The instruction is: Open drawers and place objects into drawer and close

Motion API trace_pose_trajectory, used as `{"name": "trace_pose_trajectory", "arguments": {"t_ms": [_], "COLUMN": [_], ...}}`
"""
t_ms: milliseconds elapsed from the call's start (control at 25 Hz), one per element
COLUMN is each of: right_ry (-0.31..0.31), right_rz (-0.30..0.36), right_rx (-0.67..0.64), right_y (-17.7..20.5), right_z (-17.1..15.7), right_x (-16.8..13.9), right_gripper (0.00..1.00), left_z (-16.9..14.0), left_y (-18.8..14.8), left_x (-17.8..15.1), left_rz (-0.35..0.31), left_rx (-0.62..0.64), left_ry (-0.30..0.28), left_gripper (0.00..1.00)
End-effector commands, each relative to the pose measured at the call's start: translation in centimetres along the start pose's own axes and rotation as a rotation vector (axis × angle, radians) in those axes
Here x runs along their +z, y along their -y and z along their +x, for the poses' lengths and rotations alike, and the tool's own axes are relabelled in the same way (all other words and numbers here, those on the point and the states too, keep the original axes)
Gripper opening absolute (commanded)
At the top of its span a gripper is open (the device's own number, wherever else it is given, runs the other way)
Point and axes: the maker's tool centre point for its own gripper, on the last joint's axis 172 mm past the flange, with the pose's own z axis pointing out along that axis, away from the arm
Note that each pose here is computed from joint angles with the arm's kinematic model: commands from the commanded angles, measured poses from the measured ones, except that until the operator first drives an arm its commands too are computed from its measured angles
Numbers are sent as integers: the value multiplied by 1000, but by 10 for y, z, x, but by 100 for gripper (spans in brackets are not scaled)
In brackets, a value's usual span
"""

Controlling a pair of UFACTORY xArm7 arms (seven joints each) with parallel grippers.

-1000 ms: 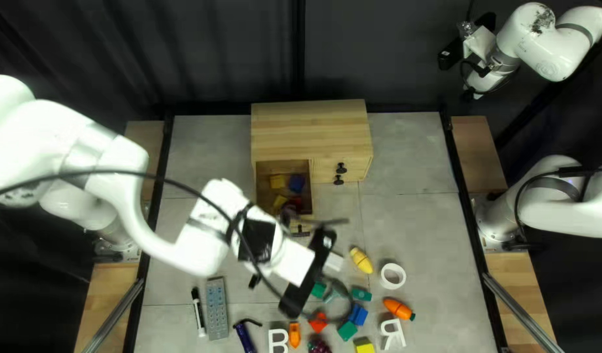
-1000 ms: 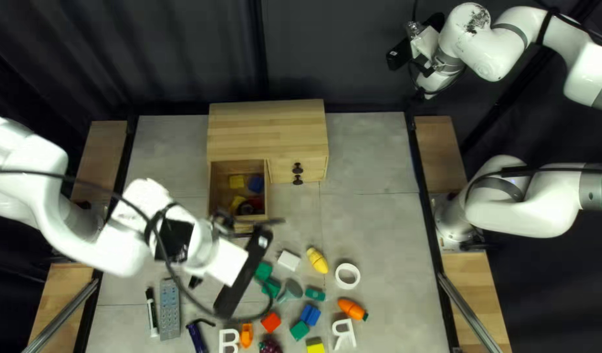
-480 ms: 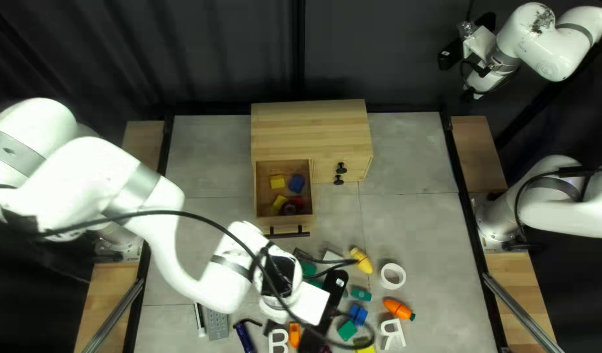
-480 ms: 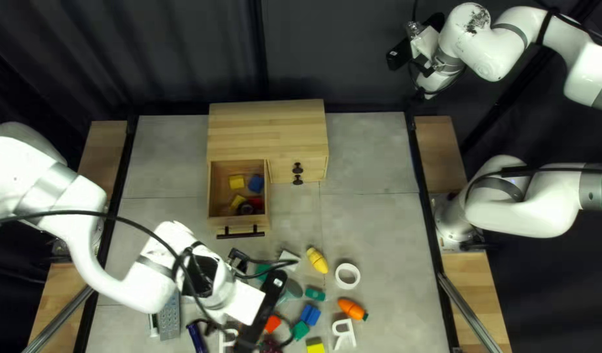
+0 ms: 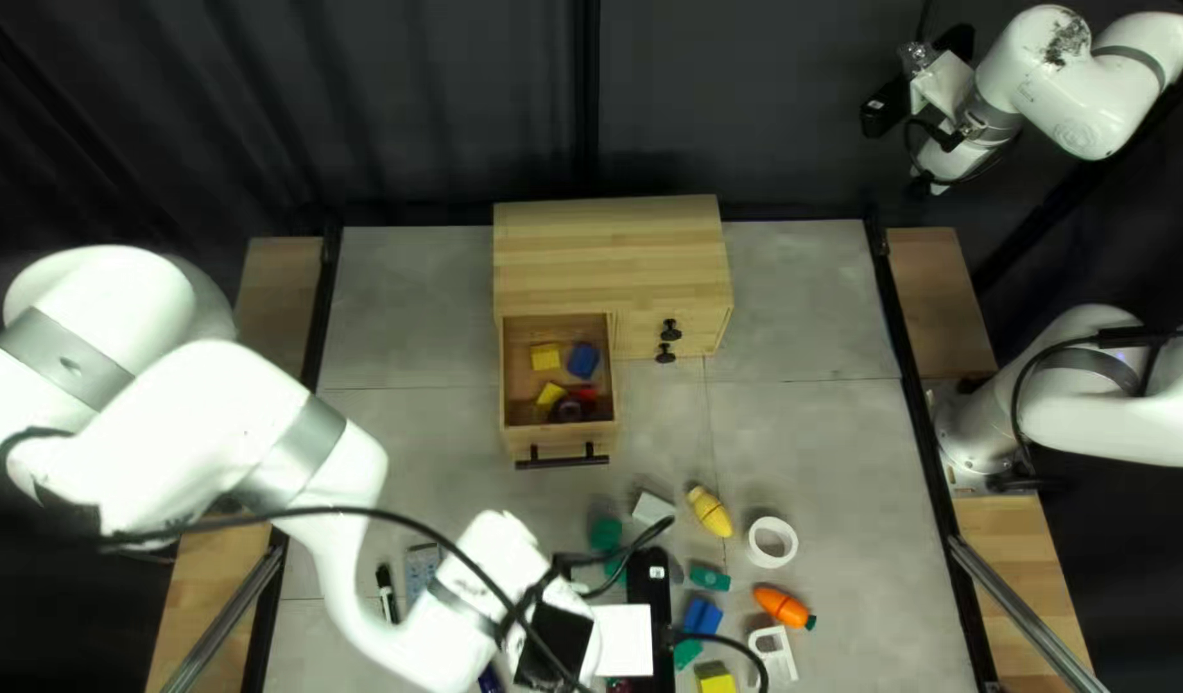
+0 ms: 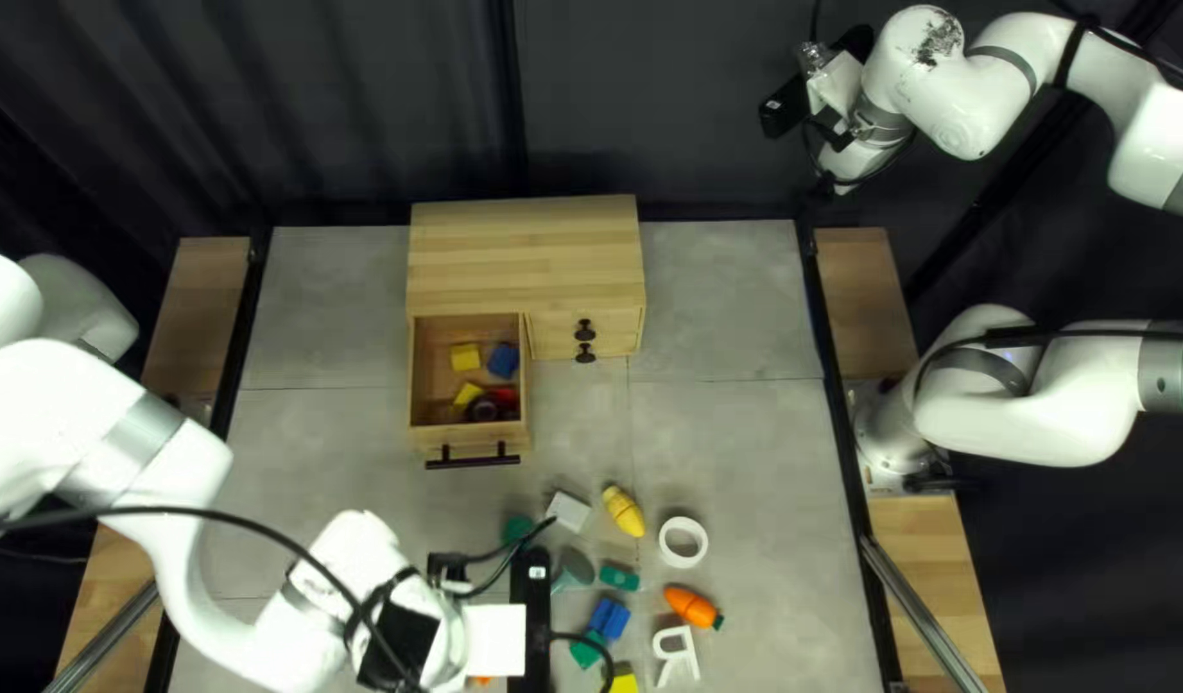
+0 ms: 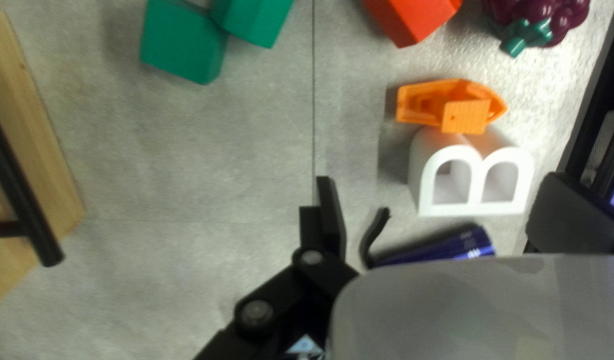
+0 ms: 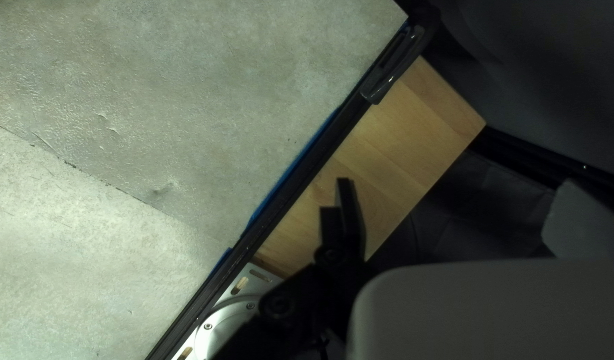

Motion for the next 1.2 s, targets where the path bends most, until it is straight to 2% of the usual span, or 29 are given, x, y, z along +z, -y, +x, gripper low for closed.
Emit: {"name": "trace_pose_trajectory", "arguments": {"t_ms": [40, 560, 920, 1000, 1040, 1120, 1160, 1200], "right_ry": [0, 0, 0, 0, 0, 0, 0, 0], "right_rz": [0, 0, 0, 0, 0, 0, 0, 0], "right_rx": [0, 0, 0, 0, 0, 0, 0, 0], "right_y": [0, 0, 0, 0, 0, 0, 0, 0], "right_z": [0, 0, 0, 0, 0, 0, 0, 0], "right_x": [0, 0, 0, 0, 0, 0, 0, 0], "right_gripper": [100, 100, 100, 100, 100, 100, 100, 100], "left_z": [7, 14, 10, 9, 9, 9, 9, 9], "left_y": [-3, -2, -6, -9, -10, -12, -13, -14], "left_x": [5, 40, 47, 47, 49, 51, 51, 51], "left_rz": [1, -3, -20, -24, -26, -34, -37, -38], "left_rx": [-21, -82, -92, -90, -89, -88, -87, -85], "left_ry": [-4, -1, -10, -11, -12, -14, -14, -15], "left_gripper": [100, 100, 100, 93, 83, 73, 49, 49]}}
